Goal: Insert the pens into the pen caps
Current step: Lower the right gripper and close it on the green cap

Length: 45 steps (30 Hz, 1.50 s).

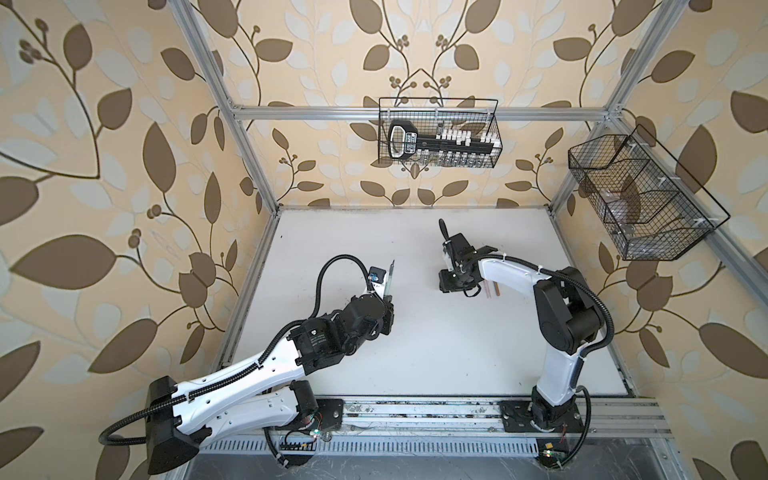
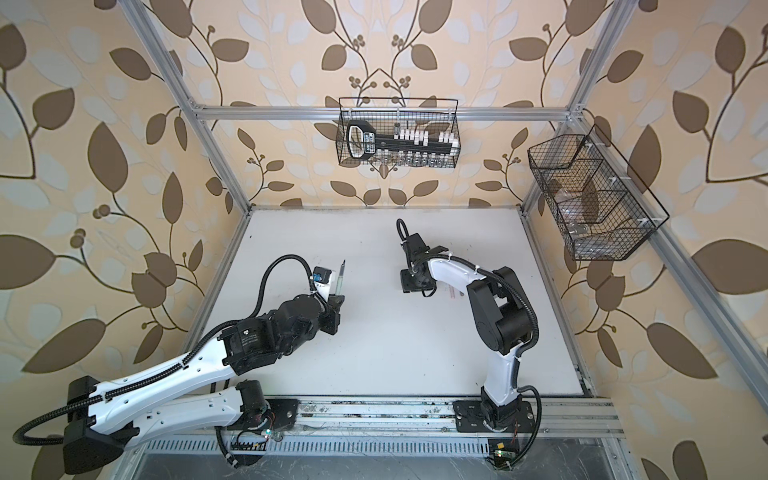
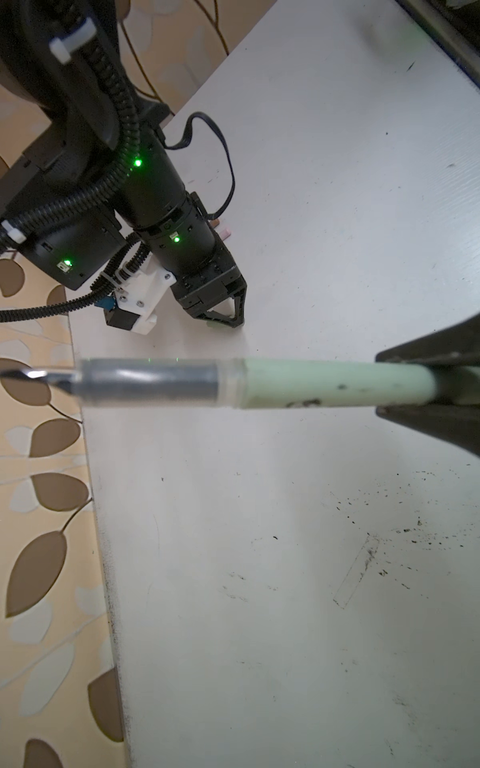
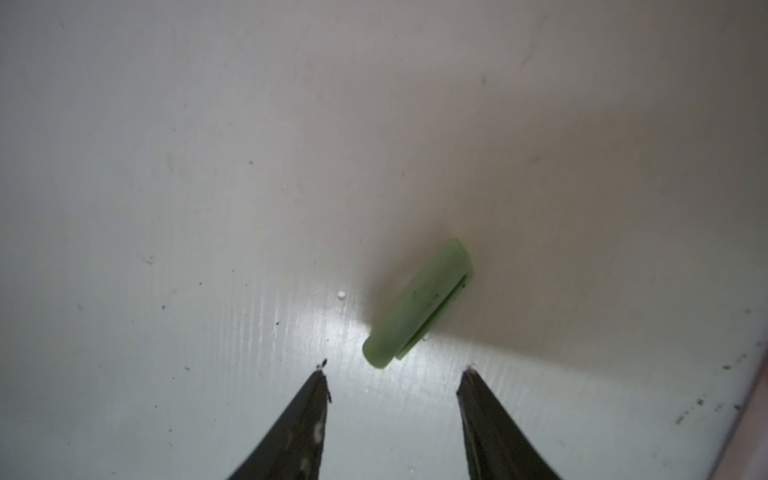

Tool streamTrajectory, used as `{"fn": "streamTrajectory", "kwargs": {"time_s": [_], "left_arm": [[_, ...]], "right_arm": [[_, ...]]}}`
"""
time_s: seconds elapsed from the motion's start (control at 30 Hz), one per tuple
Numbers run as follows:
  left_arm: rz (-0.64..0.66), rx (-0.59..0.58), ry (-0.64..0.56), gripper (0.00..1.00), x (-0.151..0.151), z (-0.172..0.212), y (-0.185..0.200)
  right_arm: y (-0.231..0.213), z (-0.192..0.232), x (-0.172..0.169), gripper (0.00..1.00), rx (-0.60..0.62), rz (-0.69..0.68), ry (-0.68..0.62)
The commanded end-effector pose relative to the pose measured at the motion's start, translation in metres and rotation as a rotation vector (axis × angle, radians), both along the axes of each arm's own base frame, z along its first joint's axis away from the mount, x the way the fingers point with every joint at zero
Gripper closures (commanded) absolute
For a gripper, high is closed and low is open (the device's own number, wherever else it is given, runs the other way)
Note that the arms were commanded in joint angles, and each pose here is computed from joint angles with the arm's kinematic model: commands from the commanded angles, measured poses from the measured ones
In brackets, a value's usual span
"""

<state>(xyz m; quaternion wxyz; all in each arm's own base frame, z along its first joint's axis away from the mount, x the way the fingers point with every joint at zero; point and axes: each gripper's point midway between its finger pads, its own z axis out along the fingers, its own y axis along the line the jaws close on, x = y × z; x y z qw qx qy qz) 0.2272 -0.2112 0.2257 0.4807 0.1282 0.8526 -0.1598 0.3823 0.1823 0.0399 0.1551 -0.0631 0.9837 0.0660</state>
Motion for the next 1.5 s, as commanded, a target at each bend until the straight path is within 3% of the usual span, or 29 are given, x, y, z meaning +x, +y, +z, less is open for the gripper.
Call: {"fn": "streamTrajectory", "kwargs": {"time_s": [0.0,0.47,0.87,1.3,1.47], "left_arm": [[0.002,-0.018,-0.028,0.89,0.002,0.007,0.002],[0.002,0.009,-0.031,0.88,0.002,0.001,0.005],[-0.003,-0.005,-0.034,0.88,-0.001,-0.002,0.007],[-0.028,-0.019,-0.021,0.88,-0.003,-0.007,0.002],[-0.027,-0.009,-0.021,0.9,-0.003,-0.007,0.003]], "right_arm": [[0.003,-0.008,0.007,0.48,0.02,-0.021,0.01],[0.021,-0.023,0.012,0.5,0.008,0.004,0.049],[0.005,-0.025,0.014,0.65,-0.134,0.021,0.072],[0.005,-0.033,0.022,0.64,-0.177,0.041,0.089],[0.004,-0.037,0.02,0.69,-0.218,0.046,0.09]]}}
